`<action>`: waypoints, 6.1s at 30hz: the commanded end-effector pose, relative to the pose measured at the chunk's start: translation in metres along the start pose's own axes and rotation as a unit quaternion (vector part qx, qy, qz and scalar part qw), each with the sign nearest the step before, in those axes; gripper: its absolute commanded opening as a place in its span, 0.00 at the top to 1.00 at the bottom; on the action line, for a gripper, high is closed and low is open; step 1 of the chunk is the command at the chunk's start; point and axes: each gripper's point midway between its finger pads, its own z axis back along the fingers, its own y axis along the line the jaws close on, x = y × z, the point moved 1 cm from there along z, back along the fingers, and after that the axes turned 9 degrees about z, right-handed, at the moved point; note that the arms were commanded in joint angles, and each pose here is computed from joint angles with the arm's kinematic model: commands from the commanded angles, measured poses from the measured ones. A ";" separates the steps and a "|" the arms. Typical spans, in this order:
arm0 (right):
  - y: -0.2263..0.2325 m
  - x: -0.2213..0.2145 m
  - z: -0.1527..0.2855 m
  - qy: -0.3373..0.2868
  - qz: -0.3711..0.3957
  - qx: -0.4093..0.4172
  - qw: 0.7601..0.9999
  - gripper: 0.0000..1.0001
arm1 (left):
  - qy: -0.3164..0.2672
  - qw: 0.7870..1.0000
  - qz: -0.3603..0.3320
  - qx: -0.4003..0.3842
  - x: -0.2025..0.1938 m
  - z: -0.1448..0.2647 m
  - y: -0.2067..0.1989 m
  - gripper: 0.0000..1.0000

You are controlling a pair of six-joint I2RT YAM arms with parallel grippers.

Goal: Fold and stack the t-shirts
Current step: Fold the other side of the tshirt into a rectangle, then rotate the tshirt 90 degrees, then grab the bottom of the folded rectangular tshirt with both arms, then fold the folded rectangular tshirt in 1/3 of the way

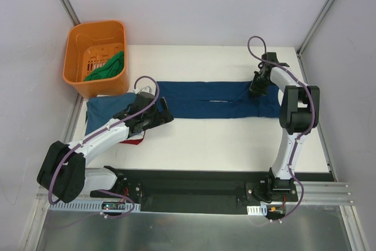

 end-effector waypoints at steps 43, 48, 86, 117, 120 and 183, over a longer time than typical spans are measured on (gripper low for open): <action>0.016 -0.062 0.034 0.019 -0.090 0.021 0.995 0.04 | 0.095 0.993 -0.063 -0.037 0.029 -0.107 -0.088 0.01; -0.002 -0.046 0.010 0.047 -0.120 0.014 0.992 0.04 | 0.132 0.990 -0.041 -0.019 0.002 -0.107 -0.066 0.00; 0.169 0.099 0.151 -0.169 0.126 0.220 0.952 0.04 | 0.182 0.926 -0.181 -0.278 -0.208 0.067 -0.217 0.01; 0.054 -0.299 0.122 -0.018 0.006 0.222 0.975 0.01 | 0.116 0.990 -0.061 -0.056 -0.168 0.036 -0.014 0.29; 0.056 -0.310 0.118 0.005 0.020 0.227 0.974 0.05 | 0.145 0.987 -0.054 -0.053 -0.179 0.026 -0.011 0.36; 0.133 -0.189 0.203 -0.225 0.181 0.097 0.953 0.99 | 0.025 0.989 -0.084 -0.116 -0.059 0.052 -0.096 0.92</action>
